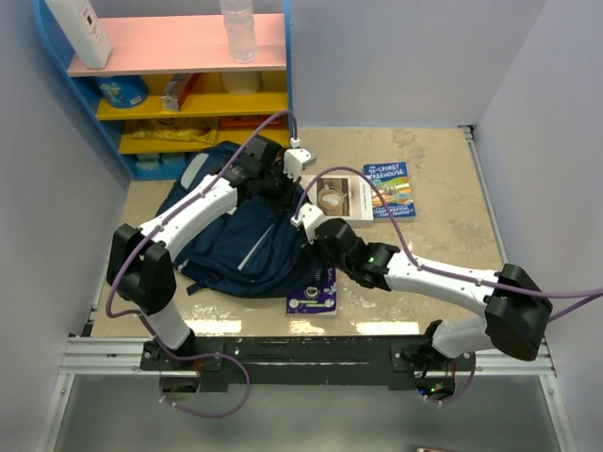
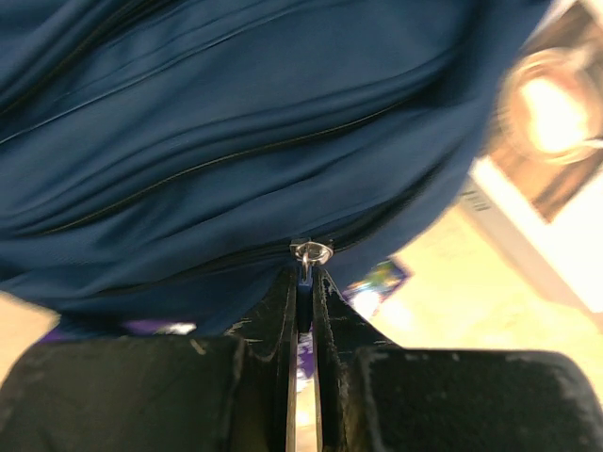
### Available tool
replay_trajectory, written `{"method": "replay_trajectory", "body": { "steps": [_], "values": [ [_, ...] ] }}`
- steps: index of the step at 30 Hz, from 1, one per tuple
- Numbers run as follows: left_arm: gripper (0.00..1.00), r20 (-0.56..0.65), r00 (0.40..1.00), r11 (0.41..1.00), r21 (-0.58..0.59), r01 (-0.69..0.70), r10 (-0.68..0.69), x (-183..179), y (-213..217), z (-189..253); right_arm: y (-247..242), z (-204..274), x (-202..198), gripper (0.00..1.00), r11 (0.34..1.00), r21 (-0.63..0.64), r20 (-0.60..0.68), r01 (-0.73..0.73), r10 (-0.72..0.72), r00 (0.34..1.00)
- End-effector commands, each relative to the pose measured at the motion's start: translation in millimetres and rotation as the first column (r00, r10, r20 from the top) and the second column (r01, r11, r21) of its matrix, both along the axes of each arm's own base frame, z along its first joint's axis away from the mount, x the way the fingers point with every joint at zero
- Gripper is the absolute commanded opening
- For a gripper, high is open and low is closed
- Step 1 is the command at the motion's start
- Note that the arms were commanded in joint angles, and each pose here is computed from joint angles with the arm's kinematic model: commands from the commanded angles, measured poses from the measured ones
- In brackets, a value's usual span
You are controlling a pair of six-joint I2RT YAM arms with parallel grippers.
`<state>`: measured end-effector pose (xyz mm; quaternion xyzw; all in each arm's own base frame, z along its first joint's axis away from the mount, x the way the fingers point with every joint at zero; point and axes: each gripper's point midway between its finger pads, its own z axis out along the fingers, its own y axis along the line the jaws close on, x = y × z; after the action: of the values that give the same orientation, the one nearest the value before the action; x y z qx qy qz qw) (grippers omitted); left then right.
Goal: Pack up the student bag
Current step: Unzip the student bag at the center of the board.
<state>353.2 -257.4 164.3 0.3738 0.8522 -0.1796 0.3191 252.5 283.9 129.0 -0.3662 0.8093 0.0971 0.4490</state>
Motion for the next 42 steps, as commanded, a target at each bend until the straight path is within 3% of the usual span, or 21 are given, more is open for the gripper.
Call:
{"method": "replay_trajectory", "body": {
  "steps": [1, 2, 4, 5, 6, 7, 8, 10, 13, 17, 21, 25, 27, 36, 42],
  "values": [
    [0.26, 0.203, 0.979, 0.985, -0.174, 0.016, 0.02, 42.8, -16.2, 75.1, 27.2, -3.8, -28.1, 0.0, 0.989, 0.146, -0.088, -0.007, 0.02, 0.996],
    [0.43, 0.191, 0.982, 0.985, -0.173, 0.023, 0.011, 38.3, -14.2, 76.9, 27.5, -4.8, -28.5, 0.0, 0.987, 0.159, -0.084, -0.004, 0.018, 0.996],
    [0.57, 0.193, 0.981, 0.983, -0.178, 0.051, -0.016, 22.0, -6.7, 86.7, 28.7, -1.2, -29.0, 0.0, 0.983, 0.184, -0.082, -0.001, 0.016, 0.996],
    [0.7, 0.179, 0.983, 0.984, -0.166, 0.064, -0.034, 11.8, -1.7, 79.0, 29.6, -0.5, -28.7, 0.0, 0.982, 0.19, -0.083, 0.002, 0.014, 0.996],
    [0.78, 0.201, 0.978, 0.982, -0.162, 0.097, -0.063, 4.3, 0.3, 83.2, 28.9, 0.4, -28.3, 0.0, 0.981, 0.192, -0.082, 0.007, 0.009, 0.997],
    [0.95, 0.236, 0.969, 0.978, -0.171, 0.118, -0.075, -7.9, 6.2, 98.7, 28.5, -0.2, -28.3, 0.0, 0.982, 0.191, -0.083, 0.01, 0.006, 0.997],
    [1.0, 0.231, 0.969, 0.979, -0.159, 0.127, -0.088, -17.7, 11.5, 94.3, 28.4, -0.6, -28.4, 0.0, 0.982, 0.191, -0.083, 0.01, 0.006, 0.997],
    [1.0, 0.277, 0.954, 0.975, -0.154, 0.162, -0.115, -38.0, 21.5, 109.3, 27.9, -0.4, -28.7, 0.0, 0.981, 0.195, -0.084, 0.009, 0.007, 0.996],
    [1.0, 0.275, 0.945, 0.971, -0.104, 0.214, -0.179, -69.9, 38.5, 96.4, 26.5, 2.7, -26.5, 0.0, 0.98, 0.199, -0.069, 0.016, -0.002, 0.998],
    [1.0, 0.232, 0.909, 0.937, 0.034, 0.348, -0.346, -118.0, 67.3, 47.6, 22.8, 3.4, -26.4, 0.0, 0.98, 0.2, -0.062, 0.025, -0.013, 0.998],
    [1.0, 0.287, 0.8, 0.846, 0.273, 0.459, -0.527, -146.5, 107.4, 19.1, 19.5, 3.9, -26.2, 0.0, 0.979, 0.201, -0.058, 0.033, -0.022, 0.998],
    [1.0, 0.283, 0.717, 0.759, 0.393, 0.52, -0.638, -166.3, 128.7, -0.9, 17.4, 6.5, -25.1, 0.0, 0.978, 0.205, -0.051, 0.037, -0.027, 0.998],
    [1.0, 0.322, 0.662, 0.727, 0.427, 0.537, -0.677, -170.8, 130.2, 7.3, 17.0, 8.3, -24.3, 0.0, 0.977, 0.209, -0.051, 0.039, -0.029, 0.998],
    [1.0, 0.265, 0.564, 0.595, 0.586, 0.551, -0.782, -162.1, 146.2, -30.1, 25.4, 18.8, -21.1, 0.0, 0.972, 0.231, -0.044, 0.031, -0.021, 0.999],
    [0.98, 0.249, 0.563, 0.575, 0.624, 0.53, -0.788, -148.8, 148.2, -47.3, 26.6, 20.9, -21.0, 0.0, 0.97, 0.24, -0.045, 0.029, -0.018, 0.999]
  ]
}}
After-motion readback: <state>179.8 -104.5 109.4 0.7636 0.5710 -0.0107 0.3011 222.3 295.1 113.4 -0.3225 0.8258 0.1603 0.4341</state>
